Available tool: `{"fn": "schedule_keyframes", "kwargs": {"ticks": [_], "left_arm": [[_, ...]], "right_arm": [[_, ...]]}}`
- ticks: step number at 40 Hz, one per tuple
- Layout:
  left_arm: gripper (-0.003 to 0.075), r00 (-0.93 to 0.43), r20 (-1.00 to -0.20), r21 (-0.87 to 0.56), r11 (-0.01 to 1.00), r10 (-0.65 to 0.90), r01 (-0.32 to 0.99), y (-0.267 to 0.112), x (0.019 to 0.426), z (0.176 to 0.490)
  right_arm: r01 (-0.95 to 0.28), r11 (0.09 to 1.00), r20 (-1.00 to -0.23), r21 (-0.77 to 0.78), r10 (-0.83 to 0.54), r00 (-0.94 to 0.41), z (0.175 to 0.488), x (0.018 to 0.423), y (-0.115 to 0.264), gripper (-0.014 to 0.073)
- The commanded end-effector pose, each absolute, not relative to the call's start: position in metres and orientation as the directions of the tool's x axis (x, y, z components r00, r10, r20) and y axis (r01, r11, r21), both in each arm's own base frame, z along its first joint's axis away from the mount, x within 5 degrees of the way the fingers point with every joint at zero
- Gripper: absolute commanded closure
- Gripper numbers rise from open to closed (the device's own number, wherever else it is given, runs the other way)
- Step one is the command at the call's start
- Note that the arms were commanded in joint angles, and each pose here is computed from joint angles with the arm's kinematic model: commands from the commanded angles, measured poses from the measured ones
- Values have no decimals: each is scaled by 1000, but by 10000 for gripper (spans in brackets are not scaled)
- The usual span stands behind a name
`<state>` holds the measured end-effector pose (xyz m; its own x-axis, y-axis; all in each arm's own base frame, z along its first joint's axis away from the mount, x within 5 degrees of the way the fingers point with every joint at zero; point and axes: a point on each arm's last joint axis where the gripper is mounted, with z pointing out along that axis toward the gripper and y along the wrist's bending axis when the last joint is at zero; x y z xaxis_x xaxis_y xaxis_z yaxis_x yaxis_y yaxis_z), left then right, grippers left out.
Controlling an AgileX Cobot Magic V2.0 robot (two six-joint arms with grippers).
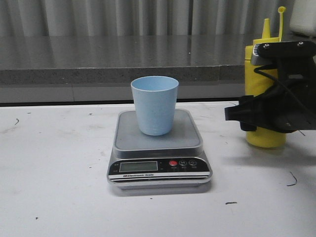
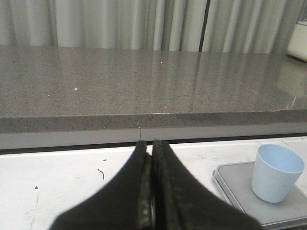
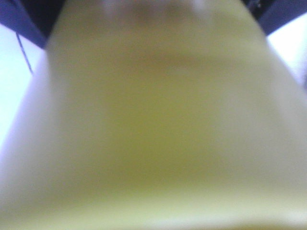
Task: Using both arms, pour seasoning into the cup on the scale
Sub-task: 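Lower the yellow bottle upright back onto the table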
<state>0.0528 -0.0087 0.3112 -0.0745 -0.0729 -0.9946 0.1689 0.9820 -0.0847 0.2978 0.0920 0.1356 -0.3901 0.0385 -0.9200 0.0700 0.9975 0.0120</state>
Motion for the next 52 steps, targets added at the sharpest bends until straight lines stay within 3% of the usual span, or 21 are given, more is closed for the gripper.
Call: {"fn": "schedule_keyframes", "kwargs": {"ticks": [1, 24, 27, 39, 43, 52], "left_arm": [[740, 21, -995, -96, 979, -102, 181, -9, 52, 327], [740, 21, -995, -96, 979, -102, 181, -9, 52, 327], [740, 21, -995, -96, 979, -102, 181, -9, 52, 327], [740, 21, -995, -96, 979, -102, 181, -9, 52, 327], [740, 21, -995, -96, 979, -102, 181, -9, 52, 327], [740, 21, -995, -96, 979, -102, 181, -9, 52, 327]], "right_arm": [[77, 997, -972, 31, 48, -231, 162, 305, 91, 448], [59, 997, -952, 41, 57, -302, 156, 303, 93, 435], [56, 998, -948, 42, 57, -313, 155, 303, 93, 382], [58, 997, -948, 42, 58, -313, 155, 303, 93, 28], [58, 997, -948, 42, 58, -313, 155, 303, 93, -19], [60, 997, -948, 44, 61, -312, 155, 303, 93, -23]]}}
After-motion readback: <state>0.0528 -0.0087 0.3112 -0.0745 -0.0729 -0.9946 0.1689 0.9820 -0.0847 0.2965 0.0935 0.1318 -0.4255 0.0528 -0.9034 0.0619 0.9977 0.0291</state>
